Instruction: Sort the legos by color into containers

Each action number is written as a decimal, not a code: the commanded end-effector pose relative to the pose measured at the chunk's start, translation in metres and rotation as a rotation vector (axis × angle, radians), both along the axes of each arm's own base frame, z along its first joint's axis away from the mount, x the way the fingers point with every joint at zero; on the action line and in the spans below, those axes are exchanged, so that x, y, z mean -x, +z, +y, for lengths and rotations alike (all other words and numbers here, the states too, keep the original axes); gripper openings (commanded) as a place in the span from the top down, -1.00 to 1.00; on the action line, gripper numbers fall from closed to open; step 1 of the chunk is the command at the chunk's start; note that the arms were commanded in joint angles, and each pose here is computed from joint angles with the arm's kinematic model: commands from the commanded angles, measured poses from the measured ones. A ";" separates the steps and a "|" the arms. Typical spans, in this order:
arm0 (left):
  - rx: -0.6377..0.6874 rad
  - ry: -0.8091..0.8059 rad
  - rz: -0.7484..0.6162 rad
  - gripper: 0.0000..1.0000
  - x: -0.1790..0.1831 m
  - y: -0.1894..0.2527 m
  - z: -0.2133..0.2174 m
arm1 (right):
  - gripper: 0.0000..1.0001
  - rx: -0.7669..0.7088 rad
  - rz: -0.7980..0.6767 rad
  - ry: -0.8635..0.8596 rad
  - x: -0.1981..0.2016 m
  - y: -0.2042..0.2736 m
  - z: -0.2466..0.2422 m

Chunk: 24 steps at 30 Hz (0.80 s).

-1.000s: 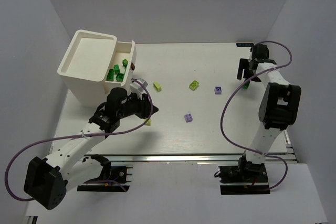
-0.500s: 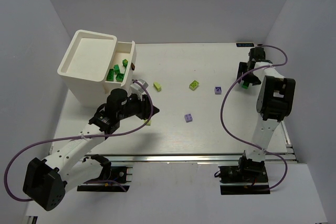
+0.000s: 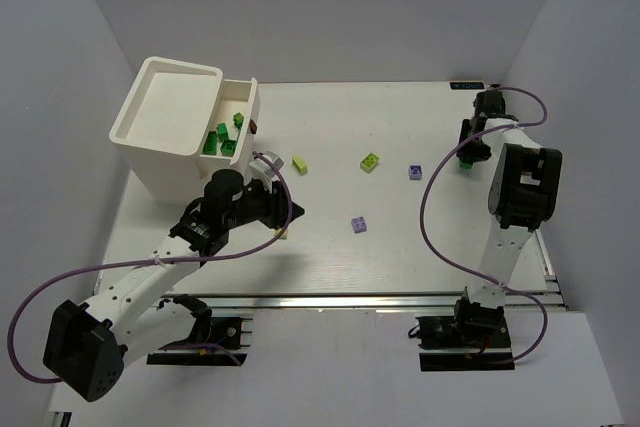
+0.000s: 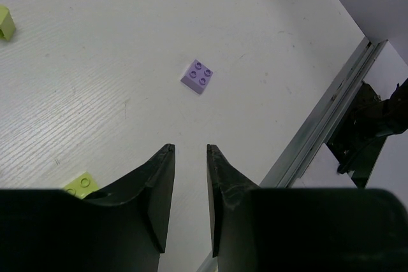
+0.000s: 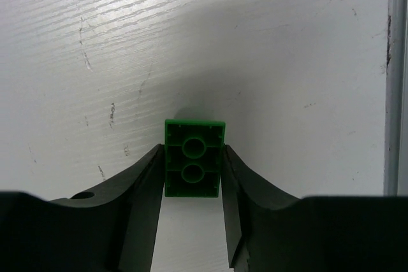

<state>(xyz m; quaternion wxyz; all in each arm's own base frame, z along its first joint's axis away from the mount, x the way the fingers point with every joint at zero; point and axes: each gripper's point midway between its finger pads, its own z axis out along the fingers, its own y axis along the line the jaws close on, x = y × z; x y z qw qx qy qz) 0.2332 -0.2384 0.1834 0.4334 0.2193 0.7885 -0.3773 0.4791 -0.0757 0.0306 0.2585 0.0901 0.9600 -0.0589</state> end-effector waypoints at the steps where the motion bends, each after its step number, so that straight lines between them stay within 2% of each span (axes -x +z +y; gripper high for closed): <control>1: 0.010 -0.010 -0.032 0.25 0.002 0.010 0.000 | 0.31 -0.014 -0.066 0.027 -0.010 0.019 0.001; 6: 0.013 -0.034 -0.046 0.25 0.005 0.013 -0.002 | 0.62 -0.063 -0.091 0.151 0.002 0.030 0.020; 10: 0.028 -0.049 -0.048 0.25 0.008 0.021 -0.004 | 0.99 -0.196 -0.186 0.367 0.021 0.068 0.067; 12: 0.033 -0.053 -0.041 0.25 0.007 0.032 -0.005 | 1.00 -0.233 -0.188 0.441 0.038 0.072 0.085; 13: 0.033 -0.053 -0.040 0.25 0.007 0.035 -0.005 | 1.00 -0.266 -0.240 0.493 0.044 0.093 0.097; 17: 0.039 -0.032 -0.021 0.25 0.007 0.050 -0.004 | 1.00 -0.336 -0.317 0.662 0.074 0.123 0.137; 22: 0.048 0.040 -0.006 0.25 0.005 0.066 0.004 | 1.00 -0.433 -0.424 0.979 0.117 0.172 0.211; 24: 0.042 0.095 -0.005 0.25 0.001 0.069 0.011 | 1.00 -0.446 -0.454 1.052 0.125 0.190 0.228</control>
